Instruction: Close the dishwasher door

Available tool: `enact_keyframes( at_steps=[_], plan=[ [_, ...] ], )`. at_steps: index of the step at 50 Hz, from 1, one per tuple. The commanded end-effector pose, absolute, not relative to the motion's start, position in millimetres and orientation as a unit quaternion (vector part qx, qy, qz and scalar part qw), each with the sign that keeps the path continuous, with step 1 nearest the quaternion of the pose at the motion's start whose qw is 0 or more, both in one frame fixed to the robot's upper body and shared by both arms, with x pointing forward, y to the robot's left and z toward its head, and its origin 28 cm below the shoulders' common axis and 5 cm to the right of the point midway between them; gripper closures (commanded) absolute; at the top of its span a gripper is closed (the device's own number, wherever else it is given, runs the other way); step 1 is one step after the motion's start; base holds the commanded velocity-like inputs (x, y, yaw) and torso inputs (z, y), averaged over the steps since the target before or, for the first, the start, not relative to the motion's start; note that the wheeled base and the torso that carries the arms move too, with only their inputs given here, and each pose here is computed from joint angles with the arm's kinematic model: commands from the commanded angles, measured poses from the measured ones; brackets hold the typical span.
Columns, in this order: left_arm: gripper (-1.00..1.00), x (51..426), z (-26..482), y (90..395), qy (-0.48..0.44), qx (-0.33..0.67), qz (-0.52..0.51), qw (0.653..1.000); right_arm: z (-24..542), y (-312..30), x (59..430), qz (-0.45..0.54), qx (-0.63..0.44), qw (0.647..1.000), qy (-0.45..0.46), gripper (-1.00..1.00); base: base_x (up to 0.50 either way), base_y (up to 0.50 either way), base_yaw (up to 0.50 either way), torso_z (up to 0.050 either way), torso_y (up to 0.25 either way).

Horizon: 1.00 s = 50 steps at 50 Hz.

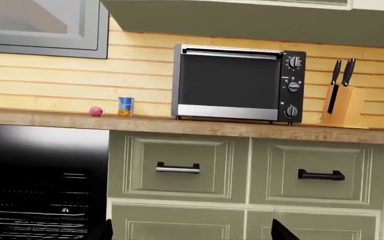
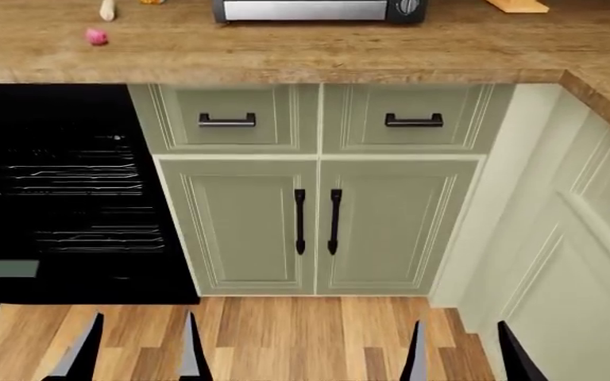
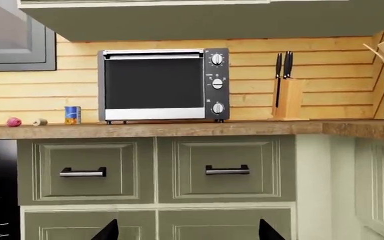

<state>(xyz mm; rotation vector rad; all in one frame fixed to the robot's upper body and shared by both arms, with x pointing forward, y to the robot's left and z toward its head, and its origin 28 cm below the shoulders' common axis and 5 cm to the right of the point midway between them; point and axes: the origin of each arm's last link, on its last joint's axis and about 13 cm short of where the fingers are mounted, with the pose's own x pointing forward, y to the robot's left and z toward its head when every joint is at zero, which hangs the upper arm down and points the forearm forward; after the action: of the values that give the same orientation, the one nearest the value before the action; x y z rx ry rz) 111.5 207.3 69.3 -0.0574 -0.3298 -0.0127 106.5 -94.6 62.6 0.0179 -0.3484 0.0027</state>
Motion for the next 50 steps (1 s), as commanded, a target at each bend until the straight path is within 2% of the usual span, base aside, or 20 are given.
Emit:
enact_keyframes(
  at_steps=[1,50],
  plan=[
    [-1.0,111.0,72.0,206.3,-0.165,-0.027,-0.006,0.986,61.8,-94.7,107.4,0.004,0.007,0.985,-0.174,-1.0,0.0,0.0,0.0,-0.05,0.172],
    [-1.0,113.3,65.2,210.2,-0.164,-0.027,-0.002,0.986,61.9,-94.1,106.2,-0.001,0.007,0.985,-0.17,-1.0,0.0,0.0,0.0,-0.05,0.172]
  ],
)
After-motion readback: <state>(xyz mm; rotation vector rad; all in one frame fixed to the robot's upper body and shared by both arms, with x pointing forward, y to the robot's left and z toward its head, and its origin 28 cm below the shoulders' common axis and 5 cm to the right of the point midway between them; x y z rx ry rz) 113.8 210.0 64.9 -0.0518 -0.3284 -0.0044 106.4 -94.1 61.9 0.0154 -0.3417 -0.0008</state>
